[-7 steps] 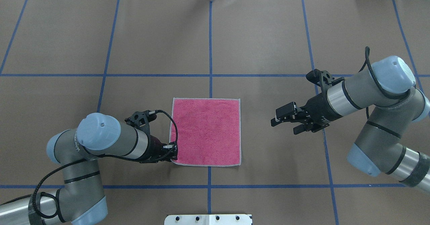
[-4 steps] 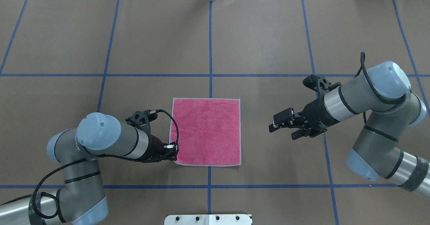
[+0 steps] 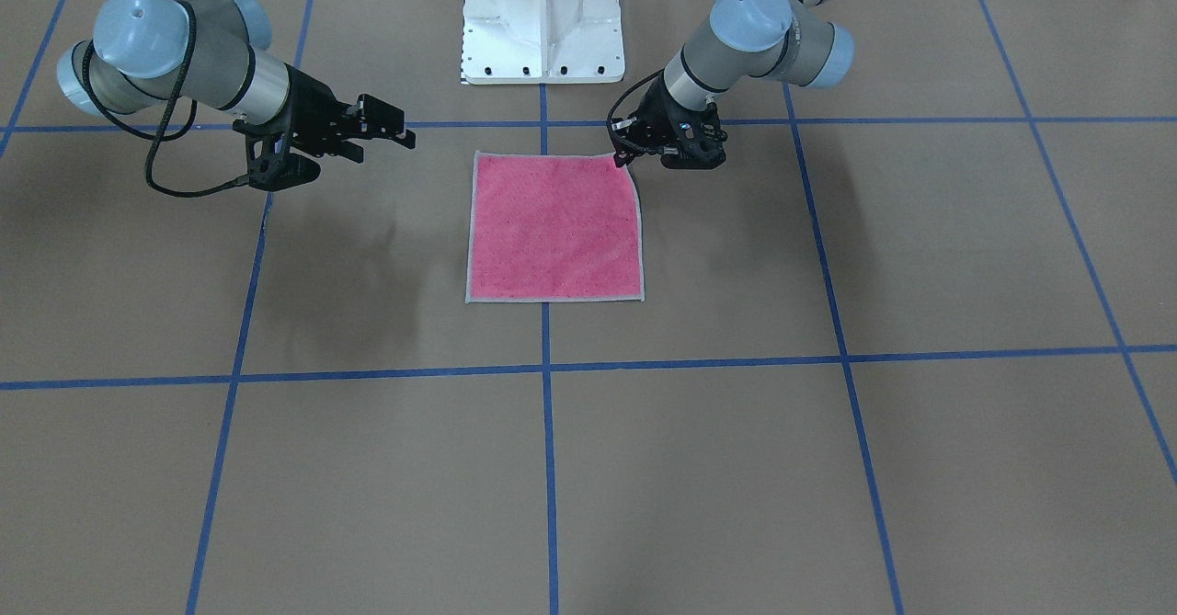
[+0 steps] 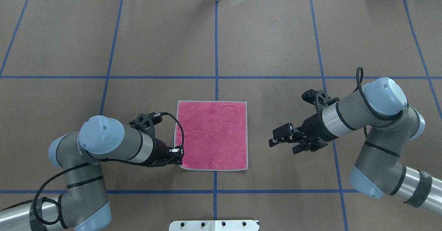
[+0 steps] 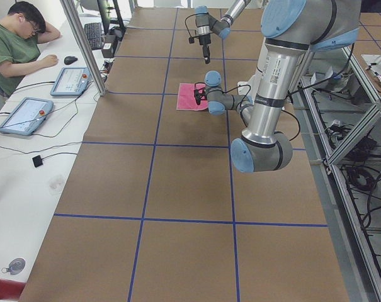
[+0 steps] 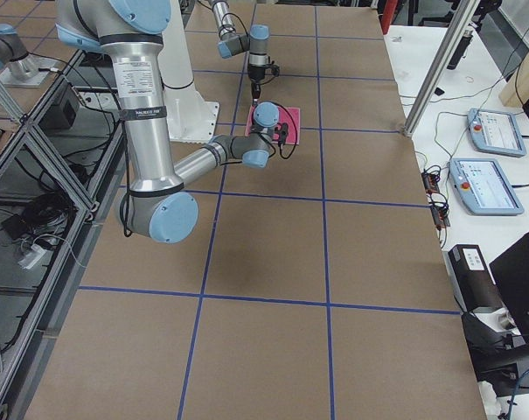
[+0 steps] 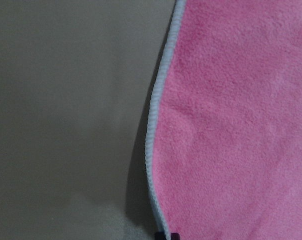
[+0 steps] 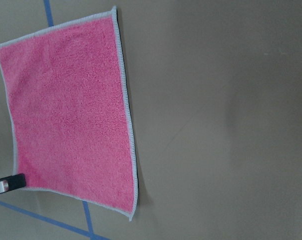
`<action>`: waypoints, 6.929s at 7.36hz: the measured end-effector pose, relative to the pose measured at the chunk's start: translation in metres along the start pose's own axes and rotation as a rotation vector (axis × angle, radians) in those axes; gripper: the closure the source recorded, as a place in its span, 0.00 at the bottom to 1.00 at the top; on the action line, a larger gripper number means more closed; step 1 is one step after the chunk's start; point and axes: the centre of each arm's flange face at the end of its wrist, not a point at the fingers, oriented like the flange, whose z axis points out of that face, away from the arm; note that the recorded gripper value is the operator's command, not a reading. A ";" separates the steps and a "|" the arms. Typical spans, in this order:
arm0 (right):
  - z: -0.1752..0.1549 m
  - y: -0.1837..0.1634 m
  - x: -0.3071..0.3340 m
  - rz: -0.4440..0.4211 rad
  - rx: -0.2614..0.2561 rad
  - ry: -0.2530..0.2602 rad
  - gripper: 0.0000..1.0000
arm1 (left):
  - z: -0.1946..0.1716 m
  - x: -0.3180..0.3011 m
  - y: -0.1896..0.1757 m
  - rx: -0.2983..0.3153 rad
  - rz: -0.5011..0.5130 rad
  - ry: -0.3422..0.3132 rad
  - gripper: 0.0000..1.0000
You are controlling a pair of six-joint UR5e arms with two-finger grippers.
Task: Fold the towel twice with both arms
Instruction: 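Lower the right gripper onto the towel's other near corner, then close both grippers on the near corners of the pink towel, then lift both near corners and fold them over toward the far edge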
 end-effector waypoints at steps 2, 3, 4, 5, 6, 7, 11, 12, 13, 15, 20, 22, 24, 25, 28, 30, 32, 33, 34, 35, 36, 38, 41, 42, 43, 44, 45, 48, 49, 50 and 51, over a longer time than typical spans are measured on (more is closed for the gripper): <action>0.029 0.016 -0.021 0.063 0.024 -0.006 0.01 | 0.000 -0.001 0.000 0.000 0.000 -0.002 1.00; 0.047 0.026 -0.031 0.077 0.036 -0.008 0.01 | 0.001 -0.003 0.000 0.000 -0.001 -0.004 1.00; 0.061 0.032 -0.036 0.082 0.048 -0.006 0.01 | 0.001 -0.004 -0.001 -0.001 -0.001 -0.005 1.00; 0.072 0.033 -0.038 0.085 0.055 0.000 0.01 | 0.001 -0.004 0.000 -0.002 -0.001 -0.005 1.00; 0.081 0.031 -0.041 0.087 0.058 0.004 0.01 | 0.001 -0.004 0.000 -0.002 0.000 -0.005 1.00; 0.088 0.028 -0.044 0.089 0.058 0.008 0.01 | 0.001 -0.004 0.000 -0.003 0.000 -0.004 1.00; 0.107 0.022 -0.056 0.105 0.055 0.011 0.18 | 0.000 -0.005 0.000 -0.003 -0.001 -0.004 1.00; 0.108 0.022 -0.060 0.115 0.055 0.007 0.36 | 0.000 -0.006 0.000 -0.003 -0.001 -0.005 1.00; 0.109 0.022 -0.063 0.122 0.054 0.003 0.52 | 0.000 -0.006 0.000 -0.003 -0.001 -0.005 1.00; 0.111 0.022 -0.064 0.132 0.052 0.003 0.52 | 0.000 -0.007 0.000 -0.003 -0.001 -0.005 1.00; 0.110 0.025 -0.061 0.132 0.045 0.004 0.21 | 0.000 -0.006 0.000 -0.003 0.000 -0.004 1.00; 0.102 0.026 -0.066 0.126 0.046 -0.011 0.19 | 0.000 -0.006 0.000 -0.003 0.000 -0.004 1.00; 0.102 0.026 -0.064 0.127 0.049 -0.008 0.19 | 0.001 -0.006 0.000 -0.003 0.000 -0.005 1.00; 0.104 0.025 -0.061 0.130 0.050 -0.002 0.20 | 0.001 -0.006 -0.001 -0.003 -0.001 -0.005 1.00; 0.114 0.026 -0.053 0.139 0.045 0.019 0.45 | 0.001 -0.006 0.000 -0.003 0.000 -0.004 1.00; 0.117 0.026 -0.053 0.140 0.042 0.022 1.00 | 0.000 -0.006 0.000 -0.003 0.000 -0.004 1.00; 0.118 0.026 -0.053 0.145 0.041 0.024 1.00 | 0.000 -0.006 0.000 -0.003 0.000 -0.004 1.00; 0.118 0.027 -0.053 0.148 0.041 0.023 1.00 | 0.000 -0.006 0.000 -0.003 0.000 -0.004 1.00; 0.117 0.026 -0.053 0.149 0.042 0.021 1.00 | 0.000 -0.006 0.000 -0.003 0.000 -0.003 1.00; 0.115 0.026 -0.053 0.149 0.044 0.016 1.00 | -0.001 -0.004 0.000 -0.004 0.002 0.001 1.00; 0.112 0.027 -0.055 0.153 0.045 0.007 1.00 | -0.003 0.002 0.002 -0.005 0.006 0.011 1.00; 0.101 0.026 -0.064 0.165 0.051 -0.019 1.00 | -0.008 0.017 0.003 -0.005 0.014 0.037 1.00; 0.071 0.005 -0.072 0.170 0.099 -0.054 1.00 | -0.025 0.027 -0.016 0.032 0.008 0.063 1.00; 0.063 -0.006 -0.071 0.175 0.121 -0.059 1.00 | -0.036 0.032 -0.031 0.059 0.001 0.078 1.00; 0.056 -0.016 -0.069 0.178 0.142 -0.060 1.00 | -0.048 0.038 -0.047 0.088 -0.006 0.093 1.00; 0.052 -0.025 -0.067 0.182 0.163 -0.058 1.00 | -0.055 0.046 -0.060 0.110 -0.009 0.106 1.00; 0.053 -0.033 -0.065 0.186 0.184 -0.053 1.00 | -0.057 0.051 -0.068 0.123 -0.013 0.109 1.00; 0.064 -0.050 -0.071 0.192 0.243 -0.048 1.00 | -0.049 0.046 -0.090 0.146 -0.036 0.084 1.00; 0.067 -0.054 -0.072 0.193 0.260 -0.047 1.00 | -0.047 0.042 -0.097 0.153 -0.045 0.072 1.00; 0.067 -0.057 -0.073 0.194 0.274 -0.048 1.00 | -0.043 0.037 -0.104 0.159 -0.054 0.060 1.00; 0.067 -0.059 -0.073 0.194 0.286 -0.049 1.00 | -0.041 0.033 -0.108 0.163 -0.060 0.051 1.00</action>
